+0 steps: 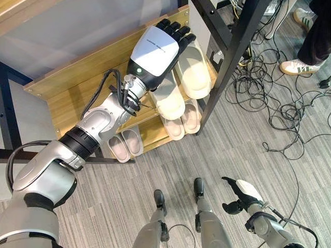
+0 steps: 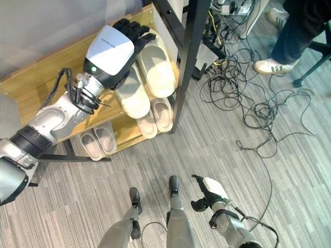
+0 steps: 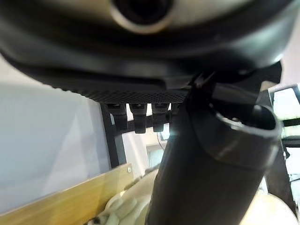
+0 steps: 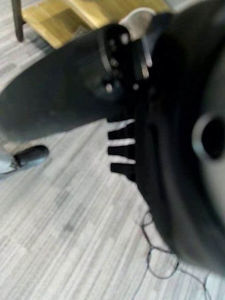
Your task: Arrange the slippers neatly on the shoe rack.
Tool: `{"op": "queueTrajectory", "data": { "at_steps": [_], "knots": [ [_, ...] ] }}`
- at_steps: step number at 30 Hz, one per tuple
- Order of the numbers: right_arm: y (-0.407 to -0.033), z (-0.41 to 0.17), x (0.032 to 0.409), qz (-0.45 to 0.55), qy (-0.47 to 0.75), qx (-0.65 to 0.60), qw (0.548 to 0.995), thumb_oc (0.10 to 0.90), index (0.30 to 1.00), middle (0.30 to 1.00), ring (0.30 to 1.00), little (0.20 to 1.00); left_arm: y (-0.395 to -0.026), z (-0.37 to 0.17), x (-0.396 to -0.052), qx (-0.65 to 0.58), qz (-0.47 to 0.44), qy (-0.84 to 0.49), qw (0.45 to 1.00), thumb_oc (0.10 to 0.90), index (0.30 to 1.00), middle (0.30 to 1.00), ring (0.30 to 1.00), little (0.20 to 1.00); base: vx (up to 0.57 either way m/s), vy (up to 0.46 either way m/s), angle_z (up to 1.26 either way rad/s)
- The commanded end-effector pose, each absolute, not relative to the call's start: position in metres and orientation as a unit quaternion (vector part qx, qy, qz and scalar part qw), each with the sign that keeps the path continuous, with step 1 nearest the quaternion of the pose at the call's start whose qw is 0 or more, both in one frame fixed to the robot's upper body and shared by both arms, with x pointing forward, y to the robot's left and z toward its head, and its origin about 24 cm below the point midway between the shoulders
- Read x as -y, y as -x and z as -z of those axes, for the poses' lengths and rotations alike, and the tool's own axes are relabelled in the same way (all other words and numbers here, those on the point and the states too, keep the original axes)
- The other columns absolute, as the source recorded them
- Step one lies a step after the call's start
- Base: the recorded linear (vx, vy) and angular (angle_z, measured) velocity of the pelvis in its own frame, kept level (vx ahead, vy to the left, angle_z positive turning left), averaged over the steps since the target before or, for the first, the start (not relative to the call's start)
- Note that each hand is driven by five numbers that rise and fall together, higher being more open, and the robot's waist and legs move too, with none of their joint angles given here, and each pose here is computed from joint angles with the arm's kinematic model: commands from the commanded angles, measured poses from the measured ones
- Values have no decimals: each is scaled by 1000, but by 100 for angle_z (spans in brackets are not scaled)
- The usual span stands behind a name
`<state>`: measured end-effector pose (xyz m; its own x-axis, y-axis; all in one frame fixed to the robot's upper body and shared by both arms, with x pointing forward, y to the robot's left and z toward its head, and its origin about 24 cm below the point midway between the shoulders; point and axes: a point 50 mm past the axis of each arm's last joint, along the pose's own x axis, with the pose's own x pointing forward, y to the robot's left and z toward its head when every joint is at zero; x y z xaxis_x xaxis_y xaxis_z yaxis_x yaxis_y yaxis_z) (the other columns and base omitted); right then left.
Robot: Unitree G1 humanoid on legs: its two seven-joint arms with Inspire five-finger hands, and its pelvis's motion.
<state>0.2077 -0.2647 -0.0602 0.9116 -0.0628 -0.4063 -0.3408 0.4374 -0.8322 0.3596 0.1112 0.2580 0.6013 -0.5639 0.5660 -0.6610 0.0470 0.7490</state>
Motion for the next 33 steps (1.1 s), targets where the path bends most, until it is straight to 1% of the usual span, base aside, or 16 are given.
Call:
{"op": "queueTrajectory", "data": {
  "at_steps": [1, 4, 7, 8, 9, 12, 13, 16, 18, 20, 23, 24, 25, 27, 29, 33],
  "knots": [
    [-198, 58, 264, -75, 517, -175, 834, 800, 900, 900, 900, 900, -354, -293, -124, 479, -103, -653, 577, 800, 900, 900, 900, 900, -12, 2, 8],
    [-198, 58, 264, -72, 518, -175, 834, 800, 900, 900, 900, 900, -354, -285, -128, 468, -92, -656, 585, 800, 900, 900, 900, 900, -15, -5, 5],
    [-197, 60, 262, -71, 515, -177, 836, 800, 900, 900, 900, 900, -352, -273, -135, 457, -93, -637, 614, 800, 900, 900, 900, 900, -6, -5, 1],
    [-197, 60, 262, -71, 516, -177, 835, 800, 900, 900, 900, 900, -351, -272, -136, 456, -94, -637, 615, 800, 900, 900, 900, 900, 0, 0, 0],
    [-197, 62, 258, -65, 508, -177, 840, 800, 900, 900, 900, 900, -344, -259, -145, 450, -110, -575, 675, 800, 900, 900, 900, 900, 0, 0, 0],
    [-197, 61, 258, -64, 508, -176, 841, 800, 900, 900, 900, 900, -340, -253, -151, 446, -116, -555, 693, 800, 900, 900, 900, 900, 1, -7, -4],
    [-198, 61, 255, -61, 503, -173, 845, 800, 900, 900, 900, 900, -333, -247, -155, 450, -124, -520, 716, 800, 900, 900, 900, 900, 6, -11, 5],
    [-198, 61, 254, -59, 500, -172, 847, 800, 900, 900, 900, 900, -324, -239, -161, 448, -133, -489, 736, 800, 900, 900, 900, 900, 11, -11, 7],
    [-197, 60, 253, -53, 494, -170, 851, 800, 900, 900, 900, 900, -311, -228, -165, 446, -132, -442, 767, 800, 900, 900, 900, 900, 38, -16, 6],
    [-196, 61, 253, -55, 495, -171, 850, 800, 900, 900, 900, 900, -308, -225, -166, 445, -132, -432, 774, 800, 900, 900, 900, 900, 22, -6, 5],
    [-194, 62, 253, -50, 493, -173, 851, 800, 900, 900, 900, 900, -295, -215, -169, 437, -126, -380, 806, 800, 900, 900, 900, 900, 14, -8, 16],
    [-194, 62, 253, -51, 493, -174, 851, 800, 900, 900, 900, 900, -295, -214, -170, 436, -126, -380, 806, 800, 900, 900, 900, 900, 10, -14, 7],
    [-194, 62, 253, -46, 490, -175, 852, 800, 900, 900, 900, 900, -289, -205, -168, 424, -108, -336, 834, 800, 900, 900, 900, 900, 19, -14, 4],
    [-192, 63, 253, -43, 487, -179, 854, 800, 900, 900, 900, 900, -283, -192, -165, 398, -83, -288, 867, 800, 900, 900, 900, 900, 17, -5, 1],
    [-191, 64, 253, -41, 484, -182, 855, 800, 900, 900, 900, 900, -281, -185, -164, 384, -72, -271, 880, 800, 900, 900, 900, 900, 29, -12, 6],
    [-189, 67, 253, -38, 479, -193, 855, 800, 900, 900, 900, 900, -274, -162, -155, 330, -18, -203, 922, 800, 900, 900, 900, 900, 38, -19, 7]
  ]
}}
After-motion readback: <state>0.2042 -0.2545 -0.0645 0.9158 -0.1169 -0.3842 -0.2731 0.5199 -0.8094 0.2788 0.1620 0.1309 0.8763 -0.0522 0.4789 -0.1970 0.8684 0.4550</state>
